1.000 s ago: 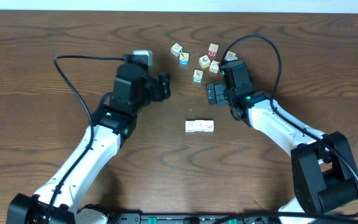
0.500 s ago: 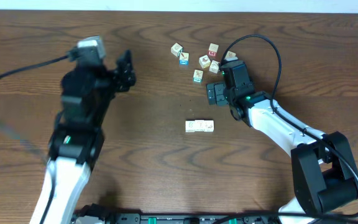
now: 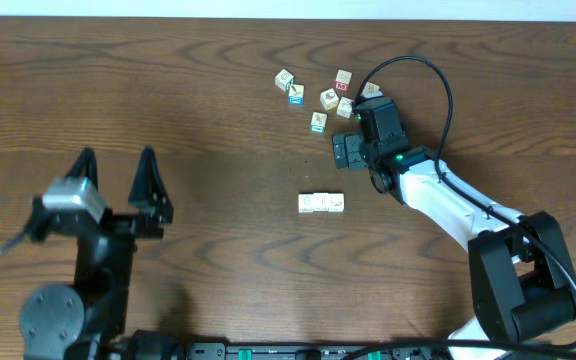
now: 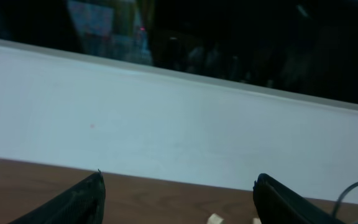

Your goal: Lift 3 blocks

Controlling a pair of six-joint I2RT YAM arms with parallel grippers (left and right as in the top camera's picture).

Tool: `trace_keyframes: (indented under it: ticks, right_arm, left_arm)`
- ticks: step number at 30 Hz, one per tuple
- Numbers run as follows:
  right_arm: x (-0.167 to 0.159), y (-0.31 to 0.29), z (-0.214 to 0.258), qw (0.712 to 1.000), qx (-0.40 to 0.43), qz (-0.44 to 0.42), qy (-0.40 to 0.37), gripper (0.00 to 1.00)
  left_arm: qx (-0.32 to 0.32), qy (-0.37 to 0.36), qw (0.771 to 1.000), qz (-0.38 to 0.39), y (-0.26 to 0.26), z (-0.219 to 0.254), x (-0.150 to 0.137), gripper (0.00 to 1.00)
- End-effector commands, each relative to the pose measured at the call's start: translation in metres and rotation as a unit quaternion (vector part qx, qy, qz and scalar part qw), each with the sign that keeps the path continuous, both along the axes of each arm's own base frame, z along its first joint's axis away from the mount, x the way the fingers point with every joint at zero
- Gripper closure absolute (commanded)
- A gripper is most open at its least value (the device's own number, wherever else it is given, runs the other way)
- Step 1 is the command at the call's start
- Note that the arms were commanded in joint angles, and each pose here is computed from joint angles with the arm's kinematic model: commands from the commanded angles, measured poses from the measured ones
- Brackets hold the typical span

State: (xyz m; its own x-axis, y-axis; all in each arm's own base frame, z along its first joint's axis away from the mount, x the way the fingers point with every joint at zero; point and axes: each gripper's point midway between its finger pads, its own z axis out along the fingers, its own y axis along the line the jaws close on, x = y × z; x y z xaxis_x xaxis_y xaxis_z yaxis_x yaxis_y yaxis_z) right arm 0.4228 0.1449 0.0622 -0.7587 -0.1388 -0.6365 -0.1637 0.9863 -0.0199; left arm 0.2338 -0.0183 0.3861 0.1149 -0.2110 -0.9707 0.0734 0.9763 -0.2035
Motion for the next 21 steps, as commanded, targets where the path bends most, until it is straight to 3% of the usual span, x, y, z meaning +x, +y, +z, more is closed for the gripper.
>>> trace_keyframes:
  ticks: [1,9,21]
  right_arm:
    - [0.005,-0.003,0.004,1.0,-0.007,-0.005,-0.007,0.01]
    - [0.005,-0.003,0.004,1.0,-0.007,-0.005,-0.007,0.01]
    - [0.005,-0.003,0.004,1.0,-0.007,-0.005,-0.007,0.01]
  left_arm:
    - [0.007,-0.005,0.999,0.035,0.015,-0.026,-0.008,0.24]
    - [-0.045,-0.092,0.993,0.062,0.031,-0.076,-0.018,0.23]
    - [-0.044,-0.001,0.994,0.101,0.044,-0.164,0.004,0.23]
